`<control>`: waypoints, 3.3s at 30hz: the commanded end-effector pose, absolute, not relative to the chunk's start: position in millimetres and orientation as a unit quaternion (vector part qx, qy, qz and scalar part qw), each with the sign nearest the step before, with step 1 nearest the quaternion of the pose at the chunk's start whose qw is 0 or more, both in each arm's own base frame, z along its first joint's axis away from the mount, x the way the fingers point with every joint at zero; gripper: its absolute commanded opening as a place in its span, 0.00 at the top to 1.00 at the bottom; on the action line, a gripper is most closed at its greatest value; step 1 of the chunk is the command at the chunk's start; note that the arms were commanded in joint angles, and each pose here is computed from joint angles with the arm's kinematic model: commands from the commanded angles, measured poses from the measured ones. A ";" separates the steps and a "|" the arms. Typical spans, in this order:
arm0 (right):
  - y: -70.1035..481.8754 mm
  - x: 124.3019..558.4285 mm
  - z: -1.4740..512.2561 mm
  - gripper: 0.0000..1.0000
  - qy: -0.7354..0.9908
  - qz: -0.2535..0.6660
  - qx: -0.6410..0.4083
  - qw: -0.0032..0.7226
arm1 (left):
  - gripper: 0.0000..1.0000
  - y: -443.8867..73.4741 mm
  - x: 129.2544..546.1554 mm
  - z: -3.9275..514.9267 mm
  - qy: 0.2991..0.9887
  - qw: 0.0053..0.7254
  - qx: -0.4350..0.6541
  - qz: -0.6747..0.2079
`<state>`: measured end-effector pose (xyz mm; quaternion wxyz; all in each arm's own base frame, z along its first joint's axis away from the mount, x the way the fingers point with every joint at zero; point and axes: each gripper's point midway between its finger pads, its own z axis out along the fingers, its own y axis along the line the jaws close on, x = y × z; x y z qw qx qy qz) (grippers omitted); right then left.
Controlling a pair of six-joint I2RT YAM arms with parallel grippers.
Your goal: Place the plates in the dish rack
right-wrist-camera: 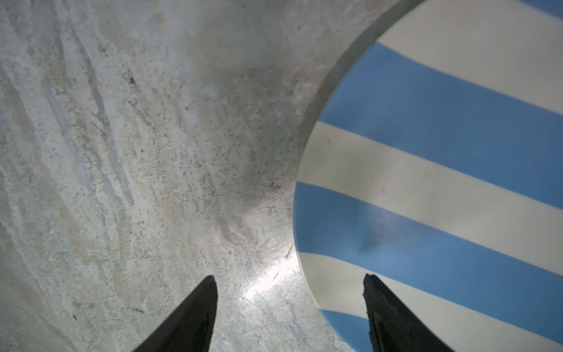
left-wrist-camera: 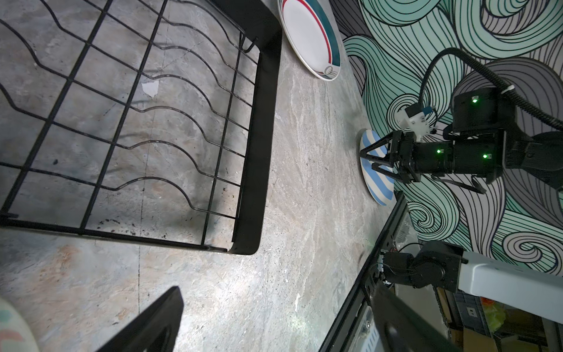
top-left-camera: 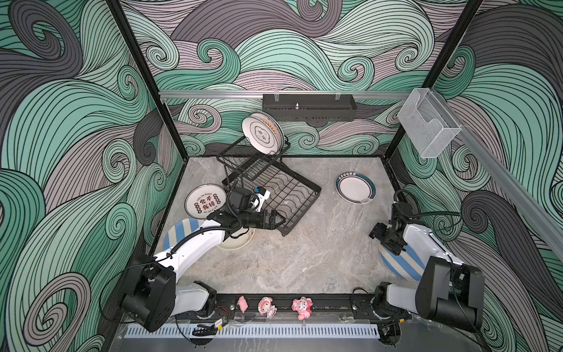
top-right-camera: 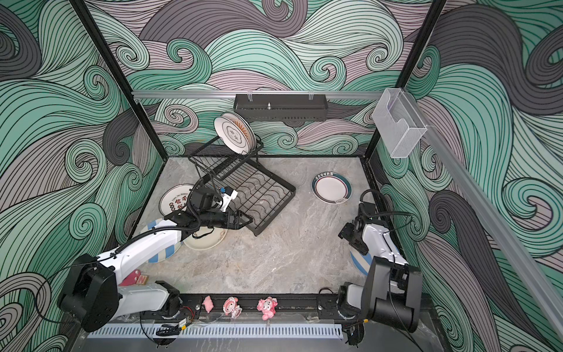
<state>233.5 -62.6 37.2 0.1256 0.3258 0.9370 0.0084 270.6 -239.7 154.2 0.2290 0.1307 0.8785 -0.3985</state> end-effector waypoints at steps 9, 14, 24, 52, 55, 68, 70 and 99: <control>-88.5 238.7 35.2 0.23 0.917 0.019 0.382 0.114 | 0.02 -236.3 275.7 151.0 0.889 0.226 0.129 -0.377; -82.8 245.9 23.3 0.23 0.919 0.050 0.381 0.085 | 0.02 -225.9 279.5 144.4 0.899 0.233 0.111 -0.354; -67.3 244.9 10.1 0.21 0.918 0.090 0.378 0.072 | 0.01 -216.4 277.4 137.7 0.905 0.227 0.102 -0.344; 20.2 248.6 15.3 0.21 0.924 0.225 0.300 0.074 | 0.02 -205.0 266.0 129.5 0.911 0.229 0.090 -0.332; 29.5 248.8 18.0 0.21 0.925 0.232 0.292 0.079 | 0.02 -206.6 267.0 130.2 0.910 0.228 0.092 -0.335; 74.1 237.4 19.0 0.19 0.929 0.262 0.250 0.076 | 0.01 -208.0 263.3 135.3 0.904 0.235 0.103 -0.342; 80.5 237.8 20.3 0.19 0.930 0.267 0.242 0.079 | 0.01 -207.8 263.4 137.0 0.903 0.237 0.103 -0.342; 211.0 245.9 37.0 0.17 0.935 0.336 0.084 0.080 | 0.01 -201.6 255.0 145.4 0.900 0.256 0.096 -0.339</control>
